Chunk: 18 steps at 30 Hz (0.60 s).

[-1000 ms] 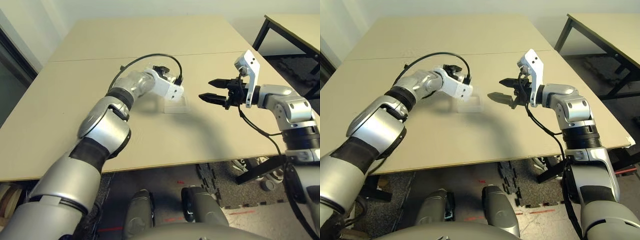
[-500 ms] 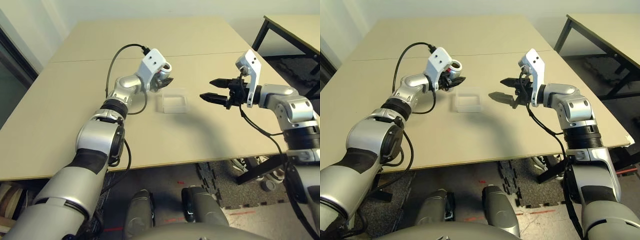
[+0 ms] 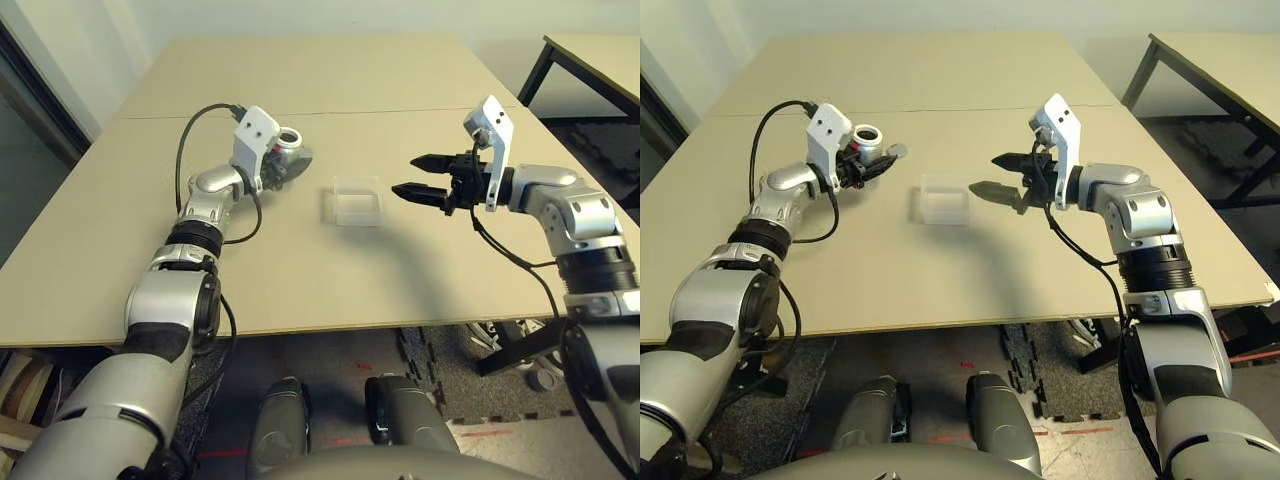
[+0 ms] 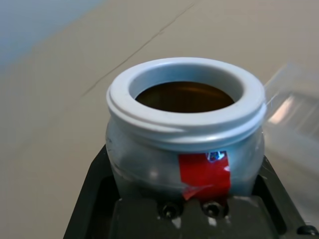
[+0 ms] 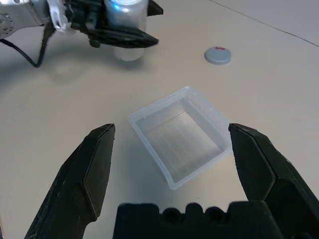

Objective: Pour the medicine from the bottle into the box.

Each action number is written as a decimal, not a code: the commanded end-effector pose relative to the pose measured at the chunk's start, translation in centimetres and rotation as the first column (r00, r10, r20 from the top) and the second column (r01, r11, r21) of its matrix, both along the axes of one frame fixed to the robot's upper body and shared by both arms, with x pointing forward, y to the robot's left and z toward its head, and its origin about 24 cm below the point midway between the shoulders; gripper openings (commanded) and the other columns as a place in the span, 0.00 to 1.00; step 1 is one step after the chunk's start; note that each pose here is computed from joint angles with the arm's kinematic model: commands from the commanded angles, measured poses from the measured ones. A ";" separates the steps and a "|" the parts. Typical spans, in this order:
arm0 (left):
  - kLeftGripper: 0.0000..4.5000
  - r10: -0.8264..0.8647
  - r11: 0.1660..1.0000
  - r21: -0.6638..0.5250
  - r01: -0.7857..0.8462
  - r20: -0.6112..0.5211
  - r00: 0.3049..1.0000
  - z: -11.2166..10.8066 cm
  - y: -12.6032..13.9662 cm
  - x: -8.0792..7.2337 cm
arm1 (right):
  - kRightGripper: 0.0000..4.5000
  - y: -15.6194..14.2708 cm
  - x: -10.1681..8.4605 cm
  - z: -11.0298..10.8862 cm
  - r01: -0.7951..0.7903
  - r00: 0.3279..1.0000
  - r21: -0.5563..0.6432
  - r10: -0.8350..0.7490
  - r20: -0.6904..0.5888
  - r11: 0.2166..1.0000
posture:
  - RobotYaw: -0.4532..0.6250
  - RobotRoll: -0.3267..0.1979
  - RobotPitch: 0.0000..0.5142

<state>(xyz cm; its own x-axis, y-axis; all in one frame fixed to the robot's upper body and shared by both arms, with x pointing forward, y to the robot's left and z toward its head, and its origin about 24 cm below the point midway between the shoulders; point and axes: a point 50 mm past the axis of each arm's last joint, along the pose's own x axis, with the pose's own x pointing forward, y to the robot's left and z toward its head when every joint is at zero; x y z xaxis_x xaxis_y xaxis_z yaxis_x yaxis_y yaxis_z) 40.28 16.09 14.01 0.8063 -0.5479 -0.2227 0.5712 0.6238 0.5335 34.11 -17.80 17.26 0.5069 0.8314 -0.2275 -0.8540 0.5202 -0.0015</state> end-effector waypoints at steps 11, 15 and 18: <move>0.59 -0.583 0.116 0.991 -0.062 0.119 0.804 1.2 -9.2 0.9 | 1.00 0.0 -0.3 0.5 0.012 0.999 0.002 -0.012 0.030 1.000 | 0.24 0.62 0.06; 0.59 -0.581 0.109 0.991 -0.071 0.122 0.805 1.7 -10.0 1.0 | 1.00 -0.5 -0.6 0.6 0.039 0.999 -0.002 -0.039 0.035 0.999 | 0.22 0.62 0.05; 0.59 -0.565 0.128 0.990 -0.063 0.125 0.816 1.8 -10.0 1.0 | 1.00 -0.9 -0.9 0.6 0.052 0.998 0.000 -0.052 0.034 0.999 | 0.21 0.62 0.05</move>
<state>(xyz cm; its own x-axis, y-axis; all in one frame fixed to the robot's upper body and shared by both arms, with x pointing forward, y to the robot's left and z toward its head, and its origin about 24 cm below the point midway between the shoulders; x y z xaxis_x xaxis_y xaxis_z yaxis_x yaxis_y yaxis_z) 41.11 6.10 15.15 0.8111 -0.3559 -0.4641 0.1150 -0.6809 0.7233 33.46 -18.19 17.46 0.5412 0.8099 -0.2261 -0.8348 0.5499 -0.0285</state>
